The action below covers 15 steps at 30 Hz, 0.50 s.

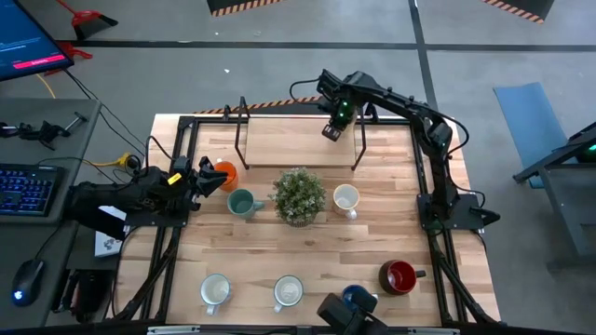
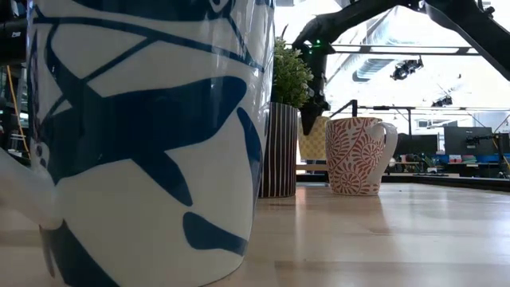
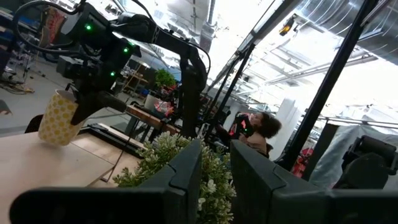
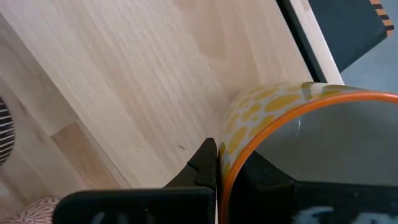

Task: Place coffee mugs
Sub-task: Put the yellow patterned mug on the shelf

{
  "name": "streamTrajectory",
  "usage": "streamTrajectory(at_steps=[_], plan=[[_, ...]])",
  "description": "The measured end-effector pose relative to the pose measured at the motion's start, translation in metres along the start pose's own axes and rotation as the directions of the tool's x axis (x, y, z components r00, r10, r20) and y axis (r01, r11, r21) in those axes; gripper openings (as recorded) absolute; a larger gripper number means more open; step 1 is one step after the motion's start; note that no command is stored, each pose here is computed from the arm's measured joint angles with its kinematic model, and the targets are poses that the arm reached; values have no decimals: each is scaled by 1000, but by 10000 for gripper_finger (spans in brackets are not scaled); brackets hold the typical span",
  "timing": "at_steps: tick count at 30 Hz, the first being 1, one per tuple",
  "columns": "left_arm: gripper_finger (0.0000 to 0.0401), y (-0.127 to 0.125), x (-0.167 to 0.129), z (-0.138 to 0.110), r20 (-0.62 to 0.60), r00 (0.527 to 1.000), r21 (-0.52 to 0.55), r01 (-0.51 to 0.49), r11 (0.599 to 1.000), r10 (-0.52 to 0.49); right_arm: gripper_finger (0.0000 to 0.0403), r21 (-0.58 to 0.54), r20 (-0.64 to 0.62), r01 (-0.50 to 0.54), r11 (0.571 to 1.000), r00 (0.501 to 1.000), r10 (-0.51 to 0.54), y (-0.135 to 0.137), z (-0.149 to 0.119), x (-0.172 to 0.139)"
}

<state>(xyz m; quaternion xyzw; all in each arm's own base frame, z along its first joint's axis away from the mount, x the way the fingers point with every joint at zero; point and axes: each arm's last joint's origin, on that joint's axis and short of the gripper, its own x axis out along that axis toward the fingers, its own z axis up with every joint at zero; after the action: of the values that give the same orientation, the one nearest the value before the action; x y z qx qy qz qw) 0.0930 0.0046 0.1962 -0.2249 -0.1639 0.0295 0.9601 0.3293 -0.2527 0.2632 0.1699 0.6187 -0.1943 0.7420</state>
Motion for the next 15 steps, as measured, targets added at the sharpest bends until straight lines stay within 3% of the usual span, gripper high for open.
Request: streamTrajectory(at_steps=[15], plan=[[76,0,0,0,0,1000,0,0,1000,0,20,8,-7,8,1000,1000,-8,-2,1,4]])
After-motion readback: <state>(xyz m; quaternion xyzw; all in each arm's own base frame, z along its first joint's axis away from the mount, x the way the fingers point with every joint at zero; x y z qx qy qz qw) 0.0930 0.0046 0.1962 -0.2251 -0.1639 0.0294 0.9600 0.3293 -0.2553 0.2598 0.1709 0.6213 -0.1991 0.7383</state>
